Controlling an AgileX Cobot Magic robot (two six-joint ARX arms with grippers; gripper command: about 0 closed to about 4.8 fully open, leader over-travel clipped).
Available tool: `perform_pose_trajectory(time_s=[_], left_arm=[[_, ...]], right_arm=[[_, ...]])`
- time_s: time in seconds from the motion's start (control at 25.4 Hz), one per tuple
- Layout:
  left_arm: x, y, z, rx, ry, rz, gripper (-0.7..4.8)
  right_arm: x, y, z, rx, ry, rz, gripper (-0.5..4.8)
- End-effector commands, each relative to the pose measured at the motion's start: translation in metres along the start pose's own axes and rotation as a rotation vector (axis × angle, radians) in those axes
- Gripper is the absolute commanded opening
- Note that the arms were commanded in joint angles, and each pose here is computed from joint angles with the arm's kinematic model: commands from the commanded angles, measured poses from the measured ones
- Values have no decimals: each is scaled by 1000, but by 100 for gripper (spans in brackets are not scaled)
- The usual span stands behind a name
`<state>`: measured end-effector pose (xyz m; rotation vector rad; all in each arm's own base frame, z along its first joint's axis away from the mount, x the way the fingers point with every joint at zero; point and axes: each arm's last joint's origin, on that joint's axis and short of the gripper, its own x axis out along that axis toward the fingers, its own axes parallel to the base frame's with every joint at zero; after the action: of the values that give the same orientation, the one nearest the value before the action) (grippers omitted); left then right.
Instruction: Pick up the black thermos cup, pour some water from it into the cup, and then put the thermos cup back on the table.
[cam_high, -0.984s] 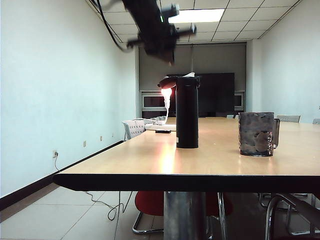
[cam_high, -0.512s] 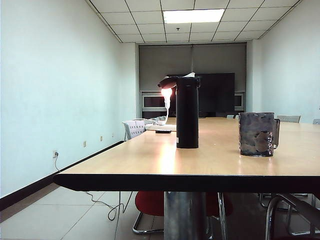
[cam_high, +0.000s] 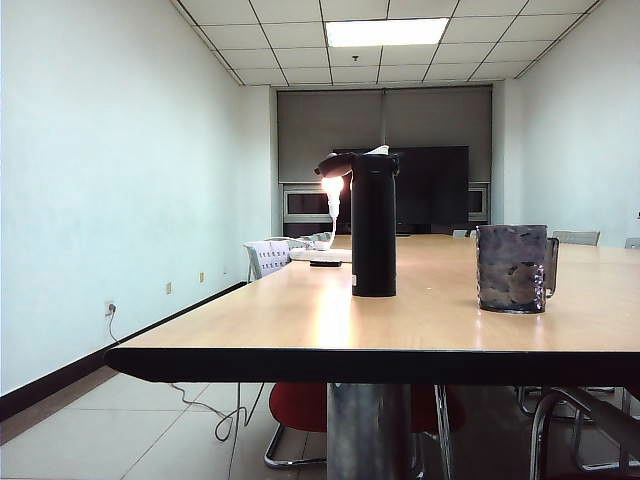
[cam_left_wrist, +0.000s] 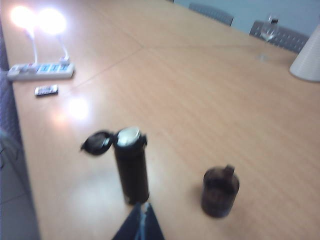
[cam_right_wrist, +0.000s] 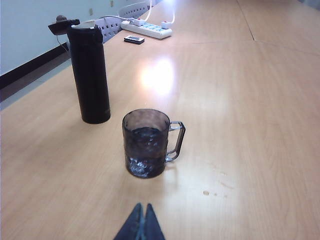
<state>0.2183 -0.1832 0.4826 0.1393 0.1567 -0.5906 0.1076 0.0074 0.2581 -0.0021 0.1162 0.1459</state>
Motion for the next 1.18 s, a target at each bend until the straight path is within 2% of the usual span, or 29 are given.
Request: perform_pose_trajectory(time_s=[0.04,0.28,0.39,0.71,0.91,1.06,1.18], left_arm=[[-24,2,-11,0,-27,4,-5],[-68,4,-44,-22,-96,-17,-5],[-85,5,-67,-24,-93,-34,-6],[-116,4,-129,-65,-77,-58,-6],[-133,4,-172,-98,-132,-56,-6],[-143,6,-205,-113,-158,21,-6],[-142,9,-229,-167,-150,57,-5]], right_arm=[[-5,0,-2,0,19,1,-1],[-11,1,-6,3,43,1,-1],[-12,1,-6,2,38,1,-1],[-12,1,-6,2,34,1,-1],[-12,1,-6,2,34,1,-1],[-12,1,-6,2,34,1,-1],[-12,1,-6,2,34,1,-1]])
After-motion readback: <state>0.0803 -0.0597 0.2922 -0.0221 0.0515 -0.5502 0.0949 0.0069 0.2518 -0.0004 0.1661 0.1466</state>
